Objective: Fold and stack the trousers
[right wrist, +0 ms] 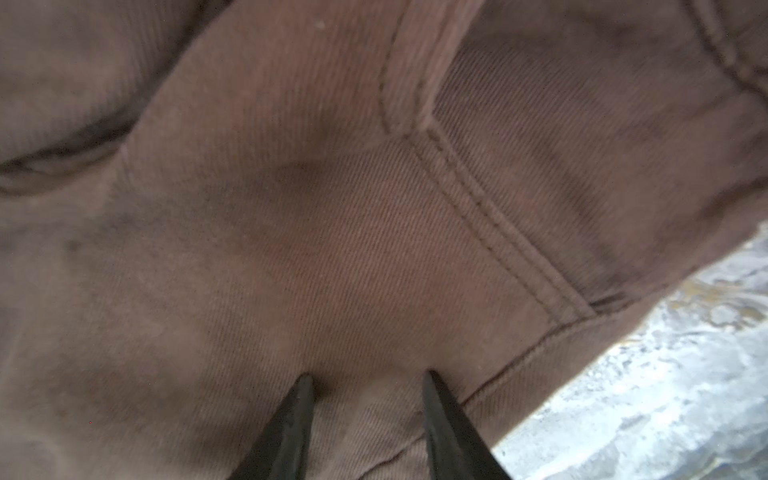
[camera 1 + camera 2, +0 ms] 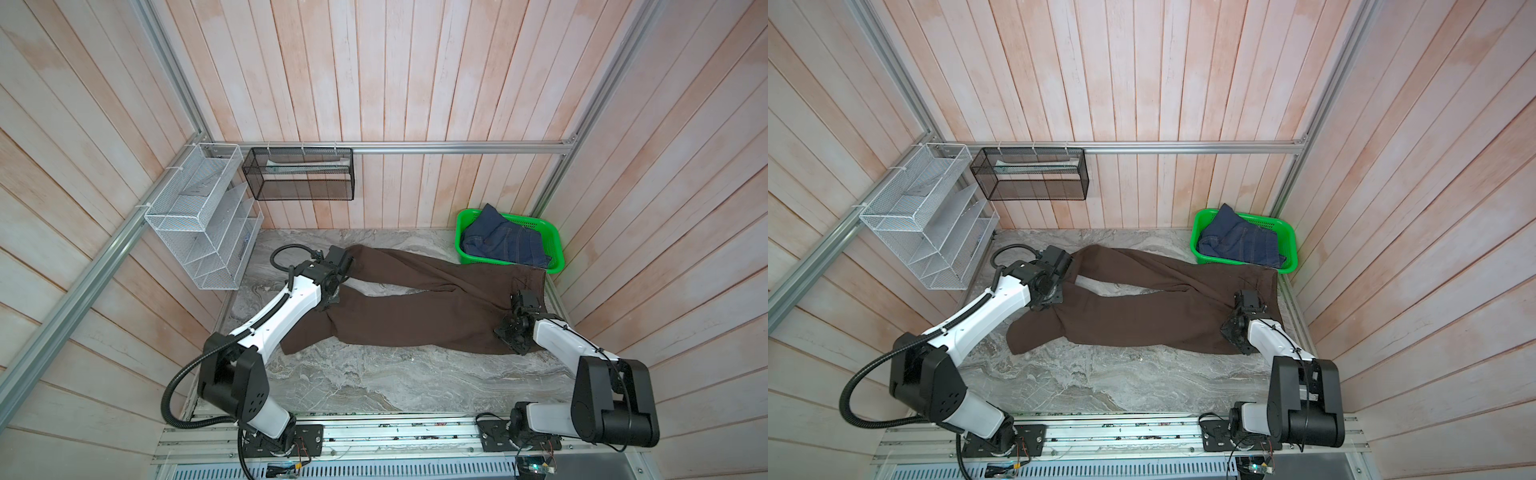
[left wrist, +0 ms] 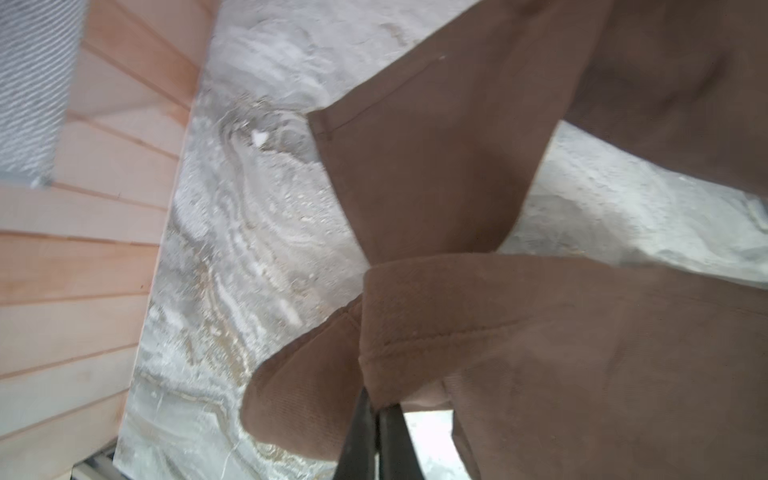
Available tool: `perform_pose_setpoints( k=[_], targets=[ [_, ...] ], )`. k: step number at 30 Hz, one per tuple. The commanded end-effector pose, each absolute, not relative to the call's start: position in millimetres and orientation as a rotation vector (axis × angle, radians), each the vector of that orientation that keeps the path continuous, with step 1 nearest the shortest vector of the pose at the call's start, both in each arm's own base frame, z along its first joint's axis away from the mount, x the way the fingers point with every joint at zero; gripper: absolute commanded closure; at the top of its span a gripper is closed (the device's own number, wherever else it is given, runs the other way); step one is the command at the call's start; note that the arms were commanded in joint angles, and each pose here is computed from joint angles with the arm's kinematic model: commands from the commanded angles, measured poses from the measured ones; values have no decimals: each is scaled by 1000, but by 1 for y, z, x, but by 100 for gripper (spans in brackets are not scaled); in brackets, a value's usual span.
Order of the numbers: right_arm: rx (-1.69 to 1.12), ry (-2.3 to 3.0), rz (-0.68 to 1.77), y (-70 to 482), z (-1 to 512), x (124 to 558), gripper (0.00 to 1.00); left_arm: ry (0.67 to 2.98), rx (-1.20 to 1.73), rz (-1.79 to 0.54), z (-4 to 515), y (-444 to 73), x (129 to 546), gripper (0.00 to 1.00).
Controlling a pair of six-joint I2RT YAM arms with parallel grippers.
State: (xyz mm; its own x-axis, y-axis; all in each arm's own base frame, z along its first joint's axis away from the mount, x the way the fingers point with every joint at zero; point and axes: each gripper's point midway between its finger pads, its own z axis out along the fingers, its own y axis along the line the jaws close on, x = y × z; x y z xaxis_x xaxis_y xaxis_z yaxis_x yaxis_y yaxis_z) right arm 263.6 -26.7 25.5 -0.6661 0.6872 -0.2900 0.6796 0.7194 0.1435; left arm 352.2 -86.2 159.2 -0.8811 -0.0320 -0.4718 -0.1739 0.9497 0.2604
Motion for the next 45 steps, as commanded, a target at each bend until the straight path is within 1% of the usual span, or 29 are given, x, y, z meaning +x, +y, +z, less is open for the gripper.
perform_pose_setpoints(
  k=[1,6,7,8,9,11,12,13,14,16,19,22,25,30,34,38,45],
  targets=[
    [1052,2598,-11,-33,33,266,56,2686,47,326,147,-140,356,100],
    [1043,2589,1,-32,38,270,56,2717,227,118,135,-232,354,100],
    [1042,2587,8,-32,39,271,56,2724,272,74,132,-252,351,99],
    [1042,2584,14,-31,40,272,56,2730,310,33,131,-271,348,95],
    [1041,2582,16,-31,41,273,56,2736,340,6,128,-285,344,87],
    [1040,2579,28,-30,44,275,56,2731,368,-26,129,-301,340,63],
    [1039,2576,34,-30,45,277,56,2726,365,-34,132,-303,339,54],
    [1037,2578,41,-29,46,277,56,2712,351,-43,138,-301,339,48],
    [1035,2574,50,-28,48,278,56,2693,334,-34,145,-295,339,42],
    [1028,2568,68,-26,52,278,56,2663,286,-15,162,-278,339,36],
    [1022,2556,90,-24,56,278,56,2652,218,0,173,-245,331,28],
    [1021,2549,110,-22,58,277,56,2690,178,7,159,-212,315,27],
    [1019,2545,134,-19,59,276,56,2742,185,-10,135,-193,296,28],
    [1012,2544,151,-16,61,274,56,2741,243,-150,117,-191,270,26],
    [1010,2538,159,-15,62,275,56,2710,243,-206,113,-190,278,24],
    [1004,2546,168,-13,62,276,56,2718,269,-209,102,-191,290,24],
    [1002,2533,172,-13,65,274,56,2782,304,-261,78,-200,295,31]
  ],
)
